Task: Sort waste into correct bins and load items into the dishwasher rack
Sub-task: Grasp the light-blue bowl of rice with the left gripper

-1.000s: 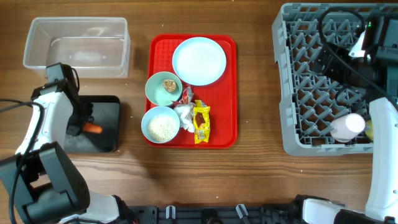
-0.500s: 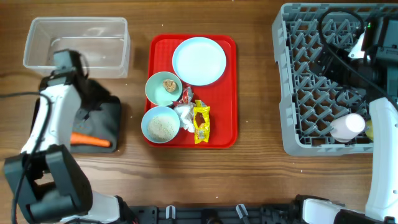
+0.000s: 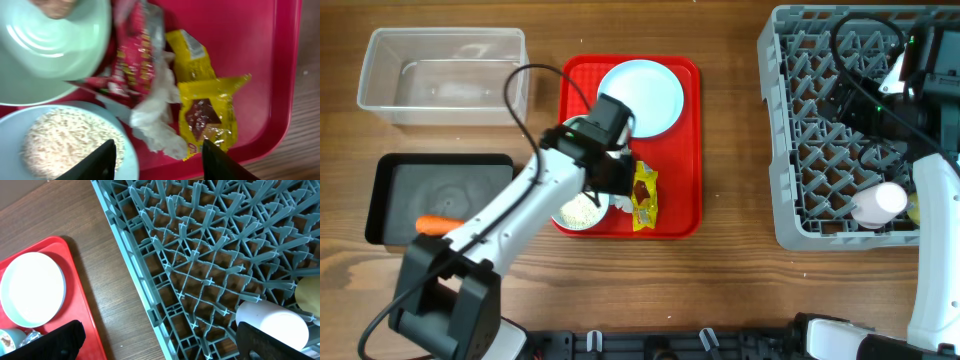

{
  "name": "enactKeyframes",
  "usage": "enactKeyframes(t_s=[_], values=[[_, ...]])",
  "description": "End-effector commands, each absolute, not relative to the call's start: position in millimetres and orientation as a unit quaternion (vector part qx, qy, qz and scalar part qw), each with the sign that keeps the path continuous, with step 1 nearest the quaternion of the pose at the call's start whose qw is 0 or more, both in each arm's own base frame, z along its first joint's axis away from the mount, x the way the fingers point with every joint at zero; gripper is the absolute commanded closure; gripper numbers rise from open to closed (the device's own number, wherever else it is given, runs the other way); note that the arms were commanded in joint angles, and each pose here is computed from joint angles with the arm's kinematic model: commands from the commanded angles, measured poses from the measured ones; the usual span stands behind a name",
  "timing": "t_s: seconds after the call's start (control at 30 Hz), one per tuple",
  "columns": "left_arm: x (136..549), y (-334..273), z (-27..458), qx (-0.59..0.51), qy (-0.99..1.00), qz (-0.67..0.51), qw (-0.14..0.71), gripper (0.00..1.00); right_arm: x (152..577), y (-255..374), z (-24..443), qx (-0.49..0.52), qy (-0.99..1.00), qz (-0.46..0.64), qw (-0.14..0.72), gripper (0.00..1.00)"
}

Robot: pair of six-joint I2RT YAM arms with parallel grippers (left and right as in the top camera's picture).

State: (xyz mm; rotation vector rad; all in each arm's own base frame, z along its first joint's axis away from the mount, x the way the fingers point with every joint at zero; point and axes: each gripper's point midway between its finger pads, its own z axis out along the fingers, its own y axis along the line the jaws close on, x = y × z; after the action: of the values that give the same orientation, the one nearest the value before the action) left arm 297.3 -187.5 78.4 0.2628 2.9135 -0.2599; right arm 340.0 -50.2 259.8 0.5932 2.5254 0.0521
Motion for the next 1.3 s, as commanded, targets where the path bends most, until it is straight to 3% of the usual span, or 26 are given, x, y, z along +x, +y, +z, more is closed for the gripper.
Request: enactKeyframes(t_s=[0.0, 0.13, 0.37, 0.47, 0.53, 0.6, 0.73, 0.87, 1.07, 1.27], values=[[290, -192, 55, 0.121, 0.988, -0.040, 0.086, 0.48, 338, -55, 253, 0.224, 0.940, 0.007, 0.259, 0.00], [290, -179, 34, 0.084, 0.994, 0.011, 0.070, 0.61, 336, -54, 252, 0.224, 0.941, 0.007, 0.254, 0.00], [303, -193, 62, 0.083, 0.991, -0.020, 0.104, 0.60, 336, -54, 252, 0.225, 0.940, 0.007, 0.255, 0.00], [303, -188, 79, 0.065, 0.992, -0.011, 0.105, 0.53, 336, -54, 252, 0.225, 0.940, 0.007, 0.255, 0.01], [295, -175, 84, 0.052, 0.994, 0.015, 0.093, 0.41, 336, -54, 252, 0.225, 0.940, 0.007, 0.255, 0.00], [287, -168, 81, 0.038, 0.996, 0.030, 0.075, 0.41, 336, -54, 252, 0.224, 0.940, 0.007, 0.255, 0.00], [273, -154, 52, 0.022, 0.997, 0.059, 0.049, 0.53, 336, -54, 252, 0.224, 0.941, 0.007, 0.255, 0.00], [274, -149, 40, 0.020, 0.996, 0.069, 0.060, 0.58, 336, -54, 252, 0.224, 0.941, 0.007, 0.255, 0.01], [278, -148, 32, 0.018, 0.995, 0.068, 0.074, 0.81, 336, -55, 252, 0.225, 0.941, 0.005, 0.254, 0.00], [273, -144, 21, 0.019, 0.995, 0.075, 0.067, 0.83, 334, -58, 251, 0.227, 0.941, -0.006, 0.252, 0.01]])
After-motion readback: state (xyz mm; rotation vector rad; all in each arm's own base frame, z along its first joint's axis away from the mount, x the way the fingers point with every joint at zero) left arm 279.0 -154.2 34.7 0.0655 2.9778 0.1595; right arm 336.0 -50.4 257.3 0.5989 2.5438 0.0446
